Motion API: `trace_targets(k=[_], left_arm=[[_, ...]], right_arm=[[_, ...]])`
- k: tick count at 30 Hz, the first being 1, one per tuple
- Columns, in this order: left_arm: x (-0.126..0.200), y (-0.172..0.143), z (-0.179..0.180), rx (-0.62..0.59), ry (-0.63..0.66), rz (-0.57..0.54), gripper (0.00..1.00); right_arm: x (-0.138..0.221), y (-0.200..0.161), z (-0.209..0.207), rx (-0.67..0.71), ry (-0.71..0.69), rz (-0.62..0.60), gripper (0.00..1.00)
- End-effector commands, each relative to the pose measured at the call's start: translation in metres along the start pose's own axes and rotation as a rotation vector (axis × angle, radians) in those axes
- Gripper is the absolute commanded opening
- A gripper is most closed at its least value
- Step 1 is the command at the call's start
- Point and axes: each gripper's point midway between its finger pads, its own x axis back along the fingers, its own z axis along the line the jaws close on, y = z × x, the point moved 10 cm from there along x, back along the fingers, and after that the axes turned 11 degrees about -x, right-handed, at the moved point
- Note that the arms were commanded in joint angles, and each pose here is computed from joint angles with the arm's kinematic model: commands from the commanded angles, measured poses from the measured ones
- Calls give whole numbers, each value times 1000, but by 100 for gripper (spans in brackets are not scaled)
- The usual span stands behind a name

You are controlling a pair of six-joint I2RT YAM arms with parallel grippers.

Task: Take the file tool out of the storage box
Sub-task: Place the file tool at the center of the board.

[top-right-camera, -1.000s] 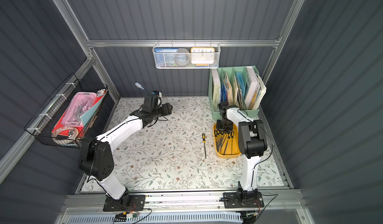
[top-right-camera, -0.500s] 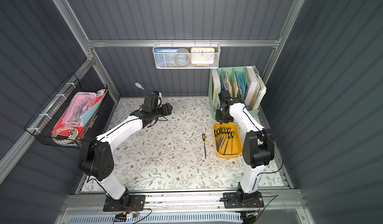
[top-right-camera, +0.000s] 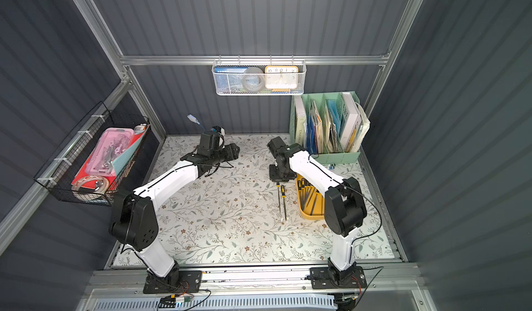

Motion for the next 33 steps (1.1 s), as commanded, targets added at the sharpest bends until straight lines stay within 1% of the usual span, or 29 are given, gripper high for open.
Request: trace_targets(k=[1,6,14,24,27,33], left_arm=[[12,6,0,8,-4,-27,69],[12,5,0,13,-2,-28,69],[10,3,1,14,-3,-24,69],[10,1,1,15,0,-18,69],[10,2,1,16,2,-19,69],[13,3,1,16,8,-20,69]], right_arm=[[-19,-6,0,-47,-9,27,7],[-42,-9,-1,-69,-31,69,6],[-70,-13,-4,-69,-68,112,6],[-83,-18,-8,-62,-103,126,7],[-87,-18,-9,-61,-108,134,9],[-93,-18,-8,-58,-118,143,18]])
